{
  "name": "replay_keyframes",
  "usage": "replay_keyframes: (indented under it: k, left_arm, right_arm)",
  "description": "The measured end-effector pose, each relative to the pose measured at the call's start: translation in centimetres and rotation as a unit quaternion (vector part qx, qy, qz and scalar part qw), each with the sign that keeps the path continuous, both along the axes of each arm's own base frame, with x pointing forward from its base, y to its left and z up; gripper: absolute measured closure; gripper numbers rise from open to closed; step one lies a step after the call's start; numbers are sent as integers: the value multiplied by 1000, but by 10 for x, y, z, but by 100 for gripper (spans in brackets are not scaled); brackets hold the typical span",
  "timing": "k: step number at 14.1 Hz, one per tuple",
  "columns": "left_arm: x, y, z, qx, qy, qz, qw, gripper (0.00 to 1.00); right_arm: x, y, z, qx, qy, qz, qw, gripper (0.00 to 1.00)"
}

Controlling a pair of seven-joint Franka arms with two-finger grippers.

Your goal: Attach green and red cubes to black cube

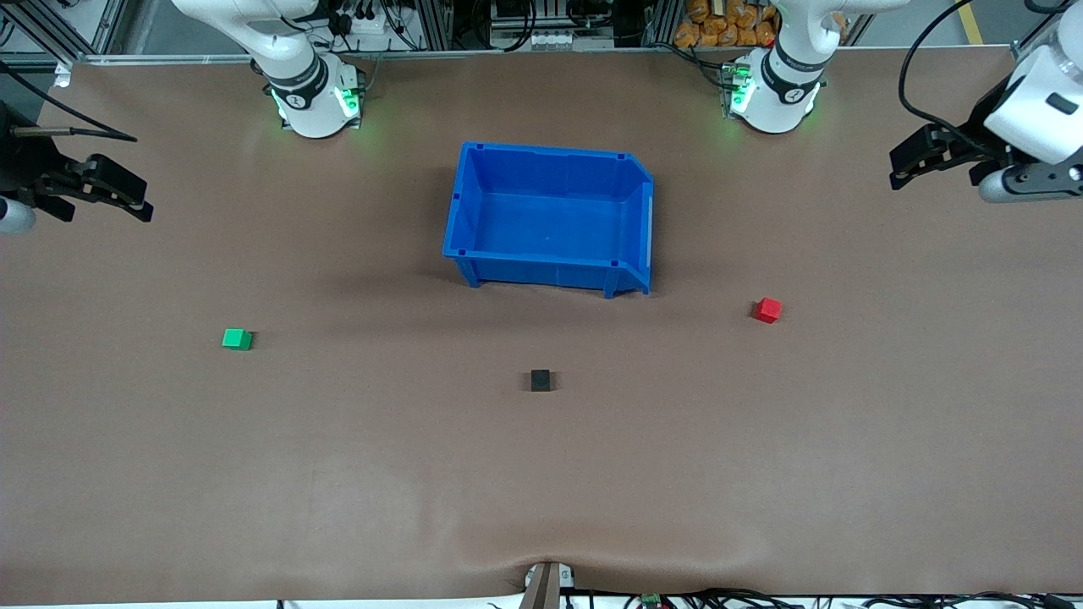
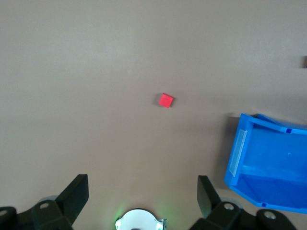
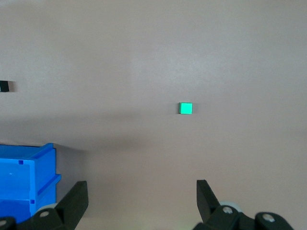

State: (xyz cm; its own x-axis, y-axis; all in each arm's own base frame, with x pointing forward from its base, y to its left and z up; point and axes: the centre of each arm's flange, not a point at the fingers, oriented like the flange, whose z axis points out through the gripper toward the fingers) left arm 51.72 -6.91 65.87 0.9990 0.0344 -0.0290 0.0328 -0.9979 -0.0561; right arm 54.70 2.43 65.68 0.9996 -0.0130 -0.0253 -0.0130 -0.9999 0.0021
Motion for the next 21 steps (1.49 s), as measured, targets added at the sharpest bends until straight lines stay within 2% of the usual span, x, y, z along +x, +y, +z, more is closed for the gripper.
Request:
replay_keyframes:
  k: [9, 14, 21]
  left_arm:
    - [8, 3, -9, 13, 7, -3, 1000, 0]
    - [13, 1, -28, 15, 31, -17, 999, 0]
    - [15, -5, -55, 17, 45, -23, 999, 0]
  right_arm:
    - [1, -1, -1, 0, 1, -3, 1000, 0]
    - [3, -1, -4, 0, 3, -4, 1000, 0]
    - [24, -8, -28, -1, 2, -11, 1000, 0]
